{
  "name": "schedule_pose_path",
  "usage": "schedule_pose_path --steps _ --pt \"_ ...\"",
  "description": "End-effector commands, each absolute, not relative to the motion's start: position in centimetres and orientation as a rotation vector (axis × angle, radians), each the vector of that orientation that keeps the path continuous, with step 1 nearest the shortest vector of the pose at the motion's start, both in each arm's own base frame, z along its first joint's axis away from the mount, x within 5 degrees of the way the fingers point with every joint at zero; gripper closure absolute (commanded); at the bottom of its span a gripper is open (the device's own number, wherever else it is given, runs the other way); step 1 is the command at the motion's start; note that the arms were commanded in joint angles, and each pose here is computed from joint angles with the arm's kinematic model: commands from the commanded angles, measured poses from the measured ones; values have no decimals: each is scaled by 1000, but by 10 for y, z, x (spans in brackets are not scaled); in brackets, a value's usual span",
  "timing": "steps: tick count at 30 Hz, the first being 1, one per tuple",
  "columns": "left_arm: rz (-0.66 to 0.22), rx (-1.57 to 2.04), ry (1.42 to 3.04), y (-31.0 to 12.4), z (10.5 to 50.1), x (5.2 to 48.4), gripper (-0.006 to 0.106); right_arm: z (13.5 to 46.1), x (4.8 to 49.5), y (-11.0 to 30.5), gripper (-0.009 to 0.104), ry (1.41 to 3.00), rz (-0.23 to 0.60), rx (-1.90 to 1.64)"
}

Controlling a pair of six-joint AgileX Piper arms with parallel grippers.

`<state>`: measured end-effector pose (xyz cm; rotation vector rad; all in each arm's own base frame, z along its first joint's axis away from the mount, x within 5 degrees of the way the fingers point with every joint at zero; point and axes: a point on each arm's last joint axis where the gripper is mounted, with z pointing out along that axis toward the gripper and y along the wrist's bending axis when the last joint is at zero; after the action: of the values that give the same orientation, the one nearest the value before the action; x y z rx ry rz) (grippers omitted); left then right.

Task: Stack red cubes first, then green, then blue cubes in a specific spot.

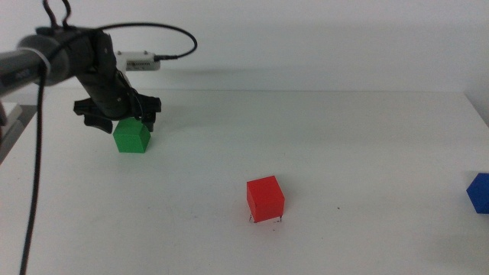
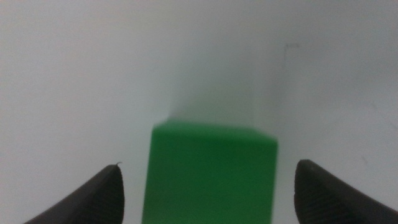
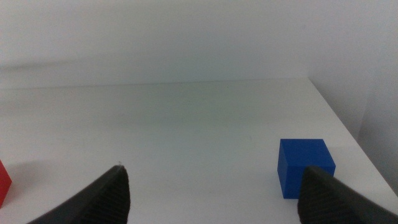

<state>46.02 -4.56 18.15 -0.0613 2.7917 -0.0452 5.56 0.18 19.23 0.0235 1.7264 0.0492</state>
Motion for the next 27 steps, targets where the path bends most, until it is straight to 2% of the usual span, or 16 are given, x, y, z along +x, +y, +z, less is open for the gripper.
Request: schedule_pose_path --steps 1,4,7,8,11,14,16,19,22,27 --pt "-49 -20 2755 -46 170 467 7 192 56 2 2 1715 38 12" --pt "-45 -2 2759 -44 160 470 18 192 56 2 2 1715 38 12" --pt "-82 -37 2755 -44 163 470 45 192 56 2 2 1715 38 12" --pt "-93 -44 2753 -44 167 469 57 192 56 2 2 1715 38 12" --pt "-139 -99 2787 -54 195 455 85 192 56 2 2 1715 38 12" --pt "-114 -111 2792 -90 234 427 102 192 56 2 2 1715 38 12" --pt "-107 -111 2749 -123 260 401 102 192 56 2 2 1715 38 12" --pt "-154 -120 2745 -184 283 358 102 192 56 2 2 1715 38 12" --pt "-211 -122 2756 -229 286 328 102 192 56 2 2 1715 38 12" --pt "-175 -58 2753 -268 270 308 102 192 56 2 2 1715 38 12"
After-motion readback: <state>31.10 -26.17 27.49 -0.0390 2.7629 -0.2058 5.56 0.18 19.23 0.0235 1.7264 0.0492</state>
